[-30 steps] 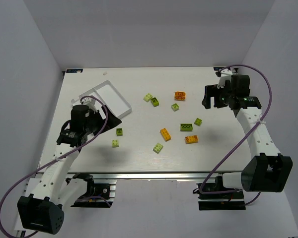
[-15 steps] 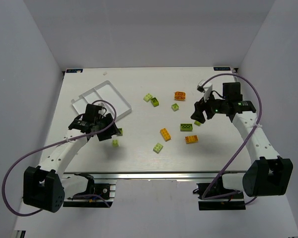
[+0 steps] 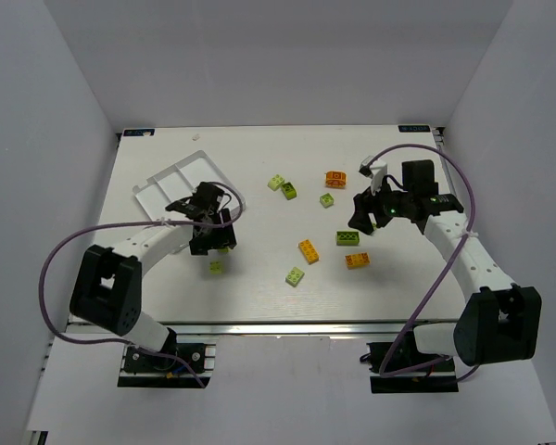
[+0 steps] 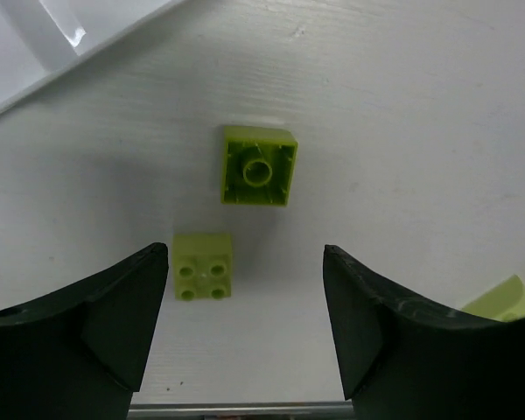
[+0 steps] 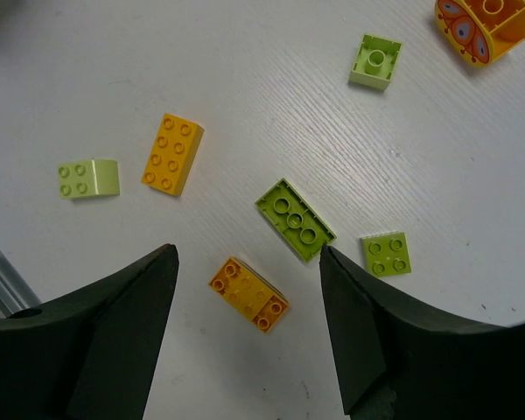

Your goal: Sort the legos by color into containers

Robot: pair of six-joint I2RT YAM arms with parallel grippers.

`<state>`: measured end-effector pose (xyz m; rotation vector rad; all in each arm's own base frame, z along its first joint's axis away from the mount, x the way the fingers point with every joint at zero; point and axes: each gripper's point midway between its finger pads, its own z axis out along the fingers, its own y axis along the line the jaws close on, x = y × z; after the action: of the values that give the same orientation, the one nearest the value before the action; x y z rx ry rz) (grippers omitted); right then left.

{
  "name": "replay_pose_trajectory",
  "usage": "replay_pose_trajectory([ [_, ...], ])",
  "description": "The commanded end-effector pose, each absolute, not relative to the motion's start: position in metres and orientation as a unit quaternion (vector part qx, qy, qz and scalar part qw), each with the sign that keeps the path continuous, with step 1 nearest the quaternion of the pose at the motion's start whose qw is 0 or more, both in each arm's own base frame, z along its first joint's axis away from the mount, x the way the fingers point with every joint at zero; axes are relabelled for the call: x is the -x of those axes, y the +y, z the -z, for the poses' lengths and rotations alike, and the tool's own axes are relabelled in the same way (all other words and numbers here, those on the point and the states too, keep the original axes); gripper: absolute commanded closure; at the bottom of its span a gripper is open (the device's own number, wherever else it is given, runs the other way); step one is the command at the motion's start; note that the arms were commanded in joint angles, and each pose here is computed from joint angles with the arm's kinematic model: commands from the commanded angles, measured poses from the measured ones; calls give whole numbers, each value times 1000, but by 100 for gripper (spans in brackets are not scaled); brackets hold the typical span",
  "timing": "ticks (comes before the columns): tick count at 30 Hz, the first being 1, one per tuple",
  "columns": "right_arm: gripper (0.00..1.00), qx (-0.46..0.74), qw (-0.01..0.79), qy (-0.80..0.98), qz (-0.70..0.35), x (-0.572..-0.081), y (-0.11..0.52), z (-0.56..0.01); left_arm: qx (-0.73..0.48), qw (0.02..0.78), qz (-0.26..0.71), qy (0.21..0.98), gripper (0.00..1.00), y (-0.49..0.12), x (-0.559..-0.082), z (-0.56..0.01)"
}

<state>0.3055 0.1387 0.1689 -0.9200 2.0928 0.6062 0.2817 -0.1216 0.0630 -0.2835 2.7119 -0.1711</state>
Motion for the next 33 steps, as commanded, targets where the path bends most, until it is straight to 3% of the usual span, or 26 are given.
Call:
replay_pose_trajectory([
  [1, 28, 348, 390, 822, -226, -318, 139, -171, 86, 237, 21, 967, 19, -121, -305, -64],
  [8, 29, 344, 389, 826, -221, -318, 136, -167, 88, 246, -7, 965, 27, -125, -330, -50],
  [12, 30, 341, 392, 827, -215, -320, 134, -168, 81, 231, -7, 970, 42, -128, -330, -37],
  [17, 31, 339, 392, 828, -213, -320, 133, -168, 79, 230, 2, 970, 50, -130, -329, -35],
  [21, 34, 341, 391, 828, -216, -319, 134, -167, 80, 241, 9, 967, 69, -131, -329, -44],
  [22, 36, 343, 390, 826, -217, -319, 135, -167, 82, 250, 13, 965, 77, -132, -332, -53],
  [24, 41, 349, 392, 822, -221, -318, 137, -169, 86, 269, 19, 959, 83, -132, -335, -73],
  [27, 66, 365, 391, 813, -230, -314, 141, -170, 111, 322, 33, 940, 89, -124, -344, -120],
  [29, 75, 376, 388, 808, -236, -312, 145, -169, 139, 359, 26, 923, 92, -107, -346, -147],
  [31, 81, 383, 379, 806, -247, -308, 152, -165, 155, 371, 8, 915, 92, -91, -345, -160],
  [33, 81, 386, 374, 805, -252, -308, 155, -163, 179, 366, -15, 913, 94, -69, -345, -160],
])
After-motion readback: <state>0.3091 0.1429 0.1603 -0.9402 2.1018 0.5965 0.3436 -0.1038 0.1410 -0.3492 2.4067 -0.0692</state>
